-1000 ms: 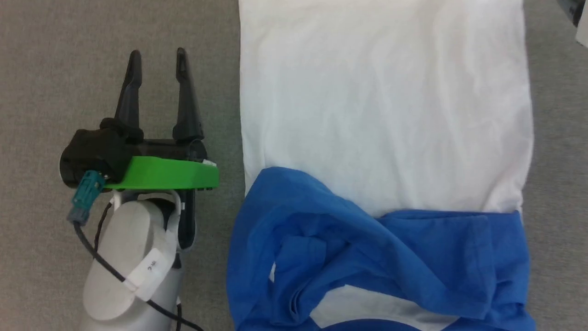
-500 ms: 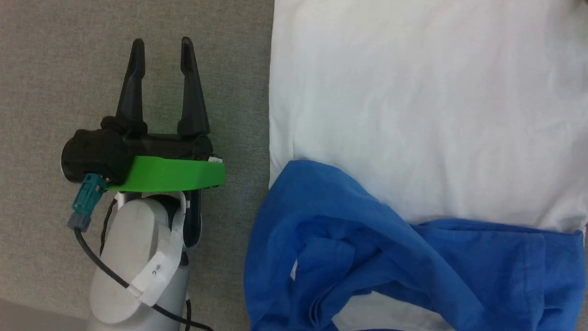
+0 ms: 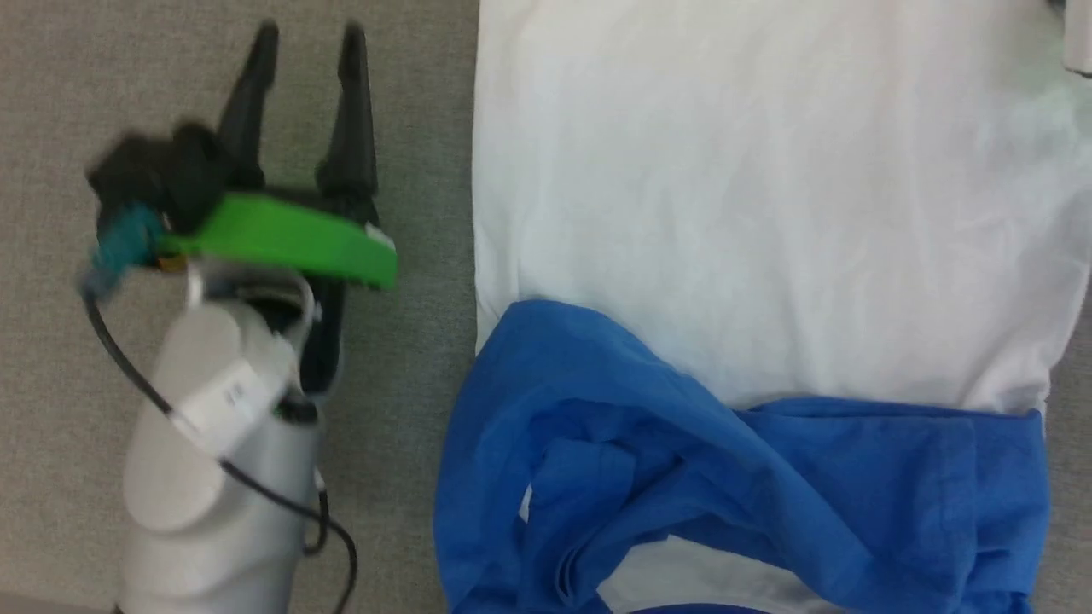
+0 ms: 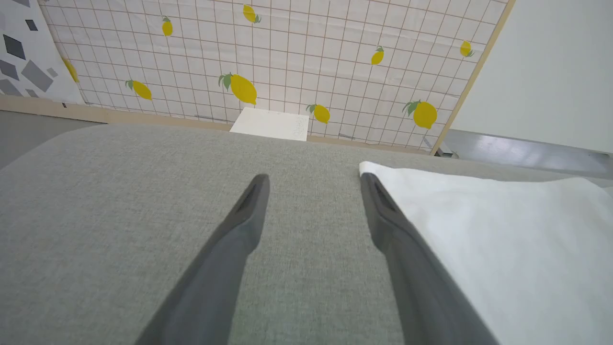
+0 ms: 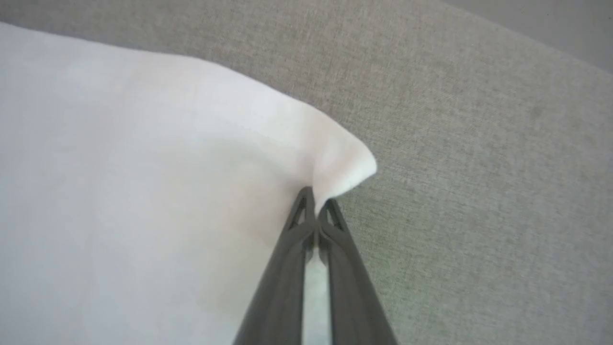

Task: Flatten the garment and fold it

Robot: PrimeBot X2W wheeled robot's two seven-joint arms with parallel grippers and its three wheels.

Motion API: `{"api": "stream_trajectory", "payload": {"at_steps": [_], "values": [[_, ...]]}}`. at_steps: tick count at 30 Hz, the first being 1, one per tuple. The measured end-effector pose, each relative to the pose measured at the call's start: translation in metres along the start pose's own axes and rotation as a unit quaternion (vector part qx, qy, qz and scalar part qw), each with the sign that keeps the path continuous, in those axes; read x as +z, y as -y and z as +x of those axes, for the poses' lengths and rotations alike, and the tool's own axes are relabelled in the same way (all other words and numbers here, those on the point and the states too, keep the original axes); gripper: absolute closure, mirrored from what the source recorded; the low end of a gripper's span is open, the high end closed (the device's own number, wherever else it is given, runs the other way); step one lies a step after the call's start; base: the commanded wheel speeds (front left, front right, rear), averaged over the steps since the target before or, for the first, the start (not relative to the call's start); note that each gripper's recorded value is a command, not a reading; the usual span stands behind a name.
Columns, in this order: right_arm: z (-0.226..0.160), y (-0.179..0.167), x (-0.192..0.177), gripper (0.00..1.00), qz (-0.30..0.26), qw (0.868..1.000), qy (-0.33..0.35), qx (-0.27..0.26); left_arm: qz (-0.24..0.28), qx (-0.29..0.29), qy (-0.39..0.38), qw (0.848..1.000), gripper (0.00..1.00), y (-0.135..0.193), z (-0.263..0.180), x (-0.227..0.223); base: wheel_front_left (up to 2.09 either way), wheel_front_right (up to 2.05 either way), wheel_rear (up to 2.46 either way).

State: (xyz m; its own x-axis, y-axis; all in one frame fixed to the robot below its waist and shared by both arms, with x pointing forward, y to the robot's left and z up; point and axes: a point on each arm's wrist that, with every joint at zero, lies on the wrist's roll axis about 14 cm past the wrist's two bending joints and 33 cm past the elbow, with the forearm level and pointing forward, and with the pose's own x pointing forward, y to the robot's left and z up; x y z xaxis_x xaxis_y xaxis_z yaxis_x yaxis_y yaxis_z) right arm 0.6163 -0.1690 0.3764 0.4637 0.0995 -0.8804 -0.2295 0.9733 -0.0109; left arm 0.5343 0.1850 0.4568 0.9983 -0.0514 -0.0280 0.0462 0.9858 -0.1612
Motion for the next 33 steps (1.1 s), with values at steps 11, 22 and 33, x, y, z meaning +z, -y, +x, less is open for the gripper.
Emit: {"api": "stream_trajectory", "payload": {"at_steps": [11, 22, 33], "values": [[-0.045, 0.001, 0.014, 1.00, -0.021, 0.997, 0.068, 0.010, 0.000, -0.076, -0.195, 0.978, 0.00, 0.038, 0.070, 0.015, 0.00, 0.00, 0.00], [-0.044, -0.004, 0.001, 1.00, -0.054, 0.996, 0.066, 0.025, 0.042, -0.057, -0.388, 0.919, 0.00, 0.052, 0.099, -0.046, 0.00, 0.00, 0.00], [-0.014, 0.000, -0.018, 1.00, -0.062, 0.996, 0.043, 0.036, 0.057, -0.059, -0.464, 0.882, 1.00, 0.049, 0.099, -0.104, 0.00, 0.00, 0.00]]}}
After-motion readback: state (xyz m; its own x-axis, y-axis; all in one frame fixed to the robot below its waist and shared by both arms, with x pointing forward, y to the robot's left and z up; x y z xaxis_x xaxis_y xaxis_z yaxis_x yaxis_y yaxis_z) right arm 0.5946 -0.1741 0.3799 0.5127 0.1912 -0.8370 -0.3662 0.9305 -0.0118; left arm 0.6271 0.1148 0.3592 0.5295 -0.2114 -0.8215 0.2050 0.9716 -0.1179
